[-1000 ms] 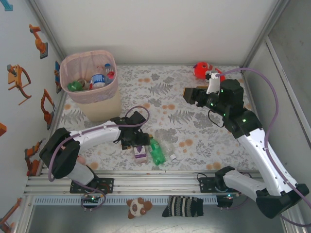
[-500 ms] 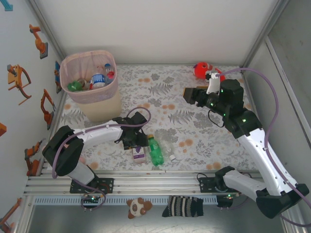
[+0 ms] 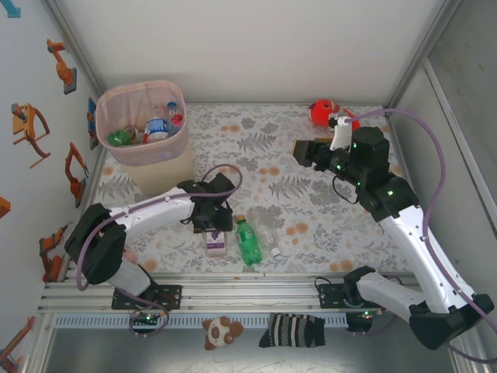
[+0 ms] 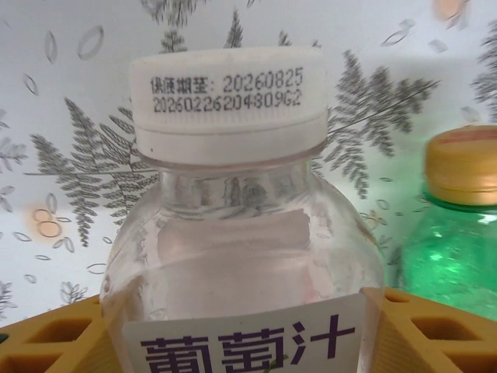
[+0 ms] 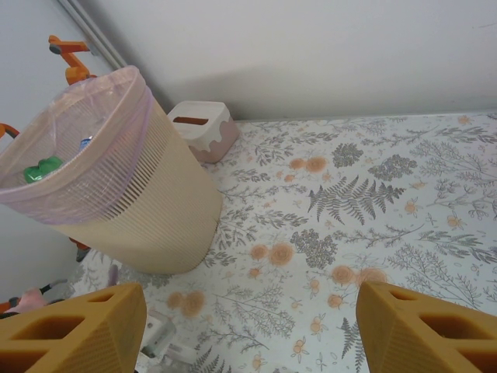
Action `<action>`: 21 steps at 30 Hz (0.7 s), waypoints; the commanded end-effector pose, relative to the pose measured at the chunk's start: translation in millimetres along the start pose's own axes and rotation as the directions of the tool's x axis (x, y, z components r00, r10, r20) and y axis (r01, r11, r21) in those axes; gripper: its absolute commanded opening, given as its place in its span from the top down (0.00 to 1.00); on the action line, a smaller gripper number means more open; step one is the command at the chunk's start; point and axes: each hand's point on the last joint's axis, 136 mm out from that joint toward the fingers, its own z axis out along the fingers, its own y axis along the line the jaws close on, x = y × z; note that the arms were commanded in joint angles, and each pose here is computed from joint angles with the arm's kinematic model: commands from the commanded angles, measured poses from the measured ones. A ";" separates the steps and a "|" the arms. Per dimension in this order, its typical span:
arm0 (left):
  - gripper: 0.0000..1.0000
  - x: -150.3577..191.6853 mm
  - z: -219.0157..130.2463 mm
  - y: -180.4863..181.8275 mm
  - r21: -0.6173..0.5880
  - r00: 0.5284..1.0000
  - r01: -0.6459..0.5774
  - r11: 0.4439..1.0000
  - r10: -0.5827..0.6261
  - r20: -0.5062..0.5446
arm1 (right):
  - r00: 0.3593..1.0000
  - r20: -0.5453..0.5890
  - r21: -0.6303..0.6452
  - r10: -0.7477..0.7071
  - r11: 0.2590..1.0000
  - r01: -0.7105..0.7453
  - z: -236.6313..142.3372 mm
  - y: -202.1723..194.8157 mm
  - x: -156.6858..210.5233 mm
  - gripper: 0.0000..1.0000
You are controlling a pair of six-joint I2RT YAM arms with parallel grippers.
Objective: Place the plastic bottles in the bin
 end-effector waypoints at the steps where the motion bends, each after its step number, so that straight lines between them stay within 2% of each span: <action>1: 0.38 -14.7 -32.9 2.8 0.000 0.996 -0.055 0.999 0.055 0.070 | 0.999 0.045 -0.008 -0.005 1.000 0.005 -6.8 5.1 -13.0 0.29; 8: 0.40 -55.6 -91.9 -4.4 0.058 0.970 -0.114 0.992 0.098 0.224 | 0.999 0.050 -0.003 -0.009 1.000 0.009 -8.7 5.0 -14.2 0.30; 12: 0.40 -86.8 -128.0 -8.9 0.094 0.939 -0.168 0.981 0.130 0.317 | 0.999 0.043 -0.004 -0.004 1.000 0.004 -4.5 3.7 -12.2 0.30; 21: 0.41 -143.5 -202.6 -11.0 0.095 0.869 -0.244 0.965 0.174 0.464 | 0.999 0.047 -0.003 -0.006 1.000 0.006 -3.5 4.3 -15.6 0.30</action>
